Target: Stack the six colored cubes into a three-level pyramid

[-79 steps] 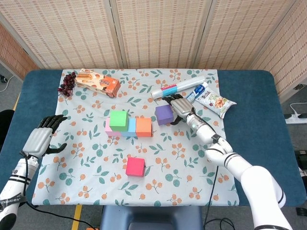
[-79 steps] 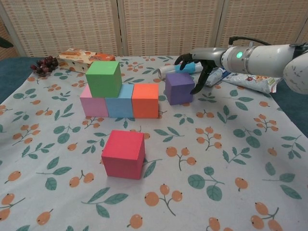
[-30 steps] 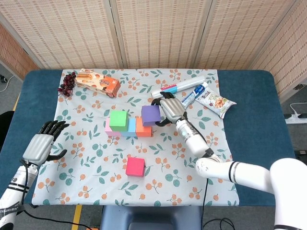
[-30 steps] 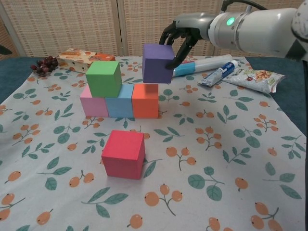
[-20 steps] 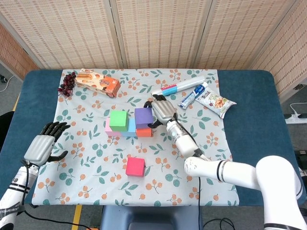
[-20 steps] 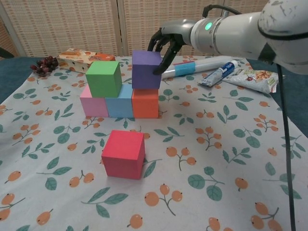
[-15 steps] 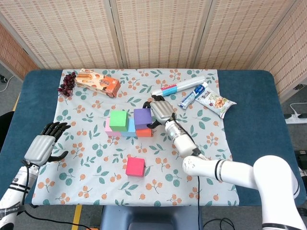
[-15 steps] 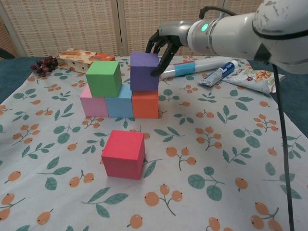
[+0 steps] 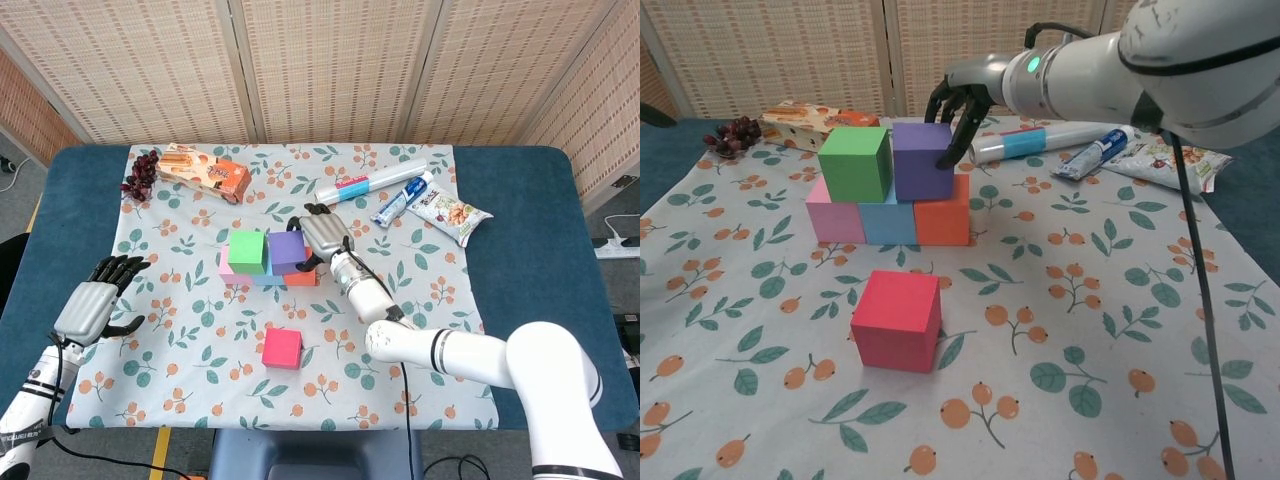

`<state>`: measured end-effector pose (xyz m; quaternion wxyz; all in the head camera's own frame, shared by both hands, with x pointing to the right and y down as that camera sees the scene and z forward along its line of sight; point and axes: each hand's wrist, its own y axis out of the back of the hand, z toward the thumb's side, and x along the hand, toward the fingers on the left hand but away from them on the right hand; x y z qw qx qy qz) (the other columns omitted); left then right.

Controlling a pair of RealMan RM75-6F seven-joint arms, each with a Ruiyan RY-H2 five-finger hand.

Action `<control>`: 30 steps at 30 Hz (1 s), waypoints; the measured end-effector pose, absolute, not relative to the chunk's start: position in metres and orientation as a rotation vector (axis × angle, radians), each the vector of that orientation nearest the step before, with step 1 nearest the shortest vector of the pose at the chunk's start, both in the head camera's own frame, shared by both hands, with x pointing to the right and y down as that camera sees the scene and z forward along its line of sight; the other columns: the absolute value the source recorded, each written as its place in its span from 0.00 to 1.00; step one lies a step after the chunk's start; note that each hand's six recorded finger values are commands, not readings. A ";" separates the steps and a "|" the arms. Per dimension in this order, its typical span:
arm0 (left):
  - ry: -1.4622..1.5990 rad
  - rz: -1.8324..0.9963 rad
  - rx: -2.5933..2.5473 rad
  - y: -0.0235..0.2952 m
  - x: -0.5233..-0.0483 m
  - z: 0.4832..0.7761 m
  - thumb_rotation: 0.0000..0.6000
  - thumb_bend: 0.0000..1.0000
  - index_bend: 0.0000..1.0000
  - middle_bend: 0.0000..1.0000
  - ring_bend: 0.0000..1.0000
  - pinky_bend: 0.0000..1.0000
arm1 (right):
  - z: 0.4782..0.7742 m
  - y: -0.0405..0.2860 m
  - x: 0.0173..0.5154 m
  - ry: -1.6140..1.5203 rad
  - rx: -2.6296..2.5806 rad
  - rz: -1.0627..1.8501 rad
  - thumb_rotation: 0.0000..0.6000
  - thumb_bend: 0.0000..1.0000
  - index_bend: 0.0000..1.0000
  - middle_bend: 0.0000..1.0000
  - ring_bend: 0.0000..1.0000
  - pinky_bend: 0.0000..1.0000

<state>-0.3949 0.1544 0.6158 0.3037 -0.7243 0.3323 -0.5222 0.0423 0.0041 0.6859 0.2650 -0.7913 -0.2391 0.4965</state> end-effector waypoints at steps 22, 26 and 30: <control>0.891 -1.373 -1.938 0.156 -0.398 0.619 1.00 0.29 0.14 0.08 0.00 0.04 | 0.685 0.007 0.031 -0.634 -2.100 1.394 1.00 0.15 0.27 0.37 0.04 0.00; 0.893 -1.367 -1.942 0.156 -0.398 0.619 1.00 0.29 0.14 0.08 0.00 0.04 | 0.683 0.007 0.029 -0.635 -2.093 1.396 1.00 0.15 0.27 0.37 0.04 0.00; 0.891 -1.366 -1.947 0.156 -0.397 0.620 1.00 0.29 0.14 0.08 0.00 0.04 | 0.682 0.008 0.029 -0.641 -2.085 1.403 1.00 0.15 0.27 0.37 0.04 0.00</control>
